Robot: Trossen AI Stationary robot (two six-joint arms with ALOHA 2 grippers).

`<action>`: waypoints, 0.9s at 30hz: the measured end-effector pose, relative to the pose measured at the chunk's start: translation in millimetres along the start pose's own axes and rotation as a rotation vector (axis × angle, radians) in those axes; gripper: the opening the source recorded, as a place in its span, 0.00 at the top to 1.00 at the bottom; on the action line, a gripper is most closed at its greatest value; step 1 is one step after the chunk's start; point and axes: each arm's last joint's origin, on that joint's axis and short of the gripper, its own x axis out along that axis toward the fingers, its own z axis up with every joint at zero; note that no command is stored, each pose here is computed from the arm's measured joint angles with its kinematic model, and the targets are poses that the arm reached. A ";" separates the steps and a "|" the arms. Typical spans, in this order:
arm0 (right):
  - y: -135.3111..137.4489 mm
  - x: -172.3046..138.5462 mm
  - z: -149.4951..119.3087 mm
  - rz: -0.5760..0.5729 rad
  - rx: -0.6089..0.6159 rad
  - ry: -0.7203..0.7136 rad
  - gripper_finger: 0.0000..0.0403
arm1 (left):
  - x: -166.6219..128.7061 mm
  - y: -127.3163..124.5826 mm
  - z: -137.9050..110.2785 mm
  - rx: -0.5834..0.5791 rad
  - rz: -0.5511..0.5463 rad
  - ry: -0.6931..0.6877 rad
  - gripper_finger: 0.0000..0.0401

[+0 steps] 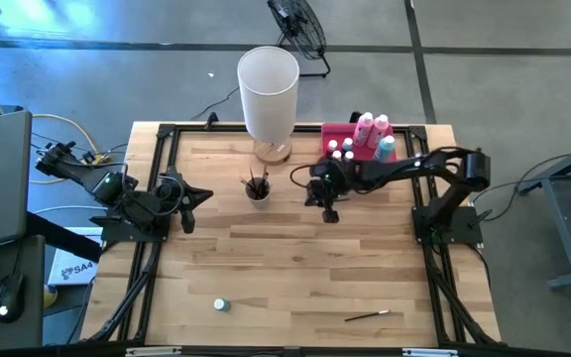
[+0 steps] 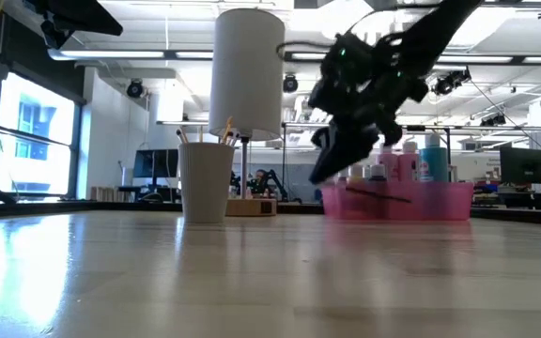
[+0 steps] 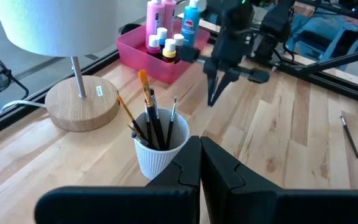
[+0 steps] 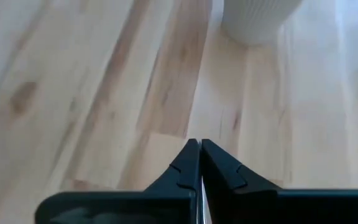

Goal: Pick & Place Paint Supplies
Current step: Put the silver eyeshadow brush into the white cup

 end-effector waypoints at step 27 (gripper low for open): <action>-5.0 -111.7 132.0 -0.006 -0.011 -0.670 0.99 | 2.8 -7.0 14.6 -0.020 0.136 -0.204 0.86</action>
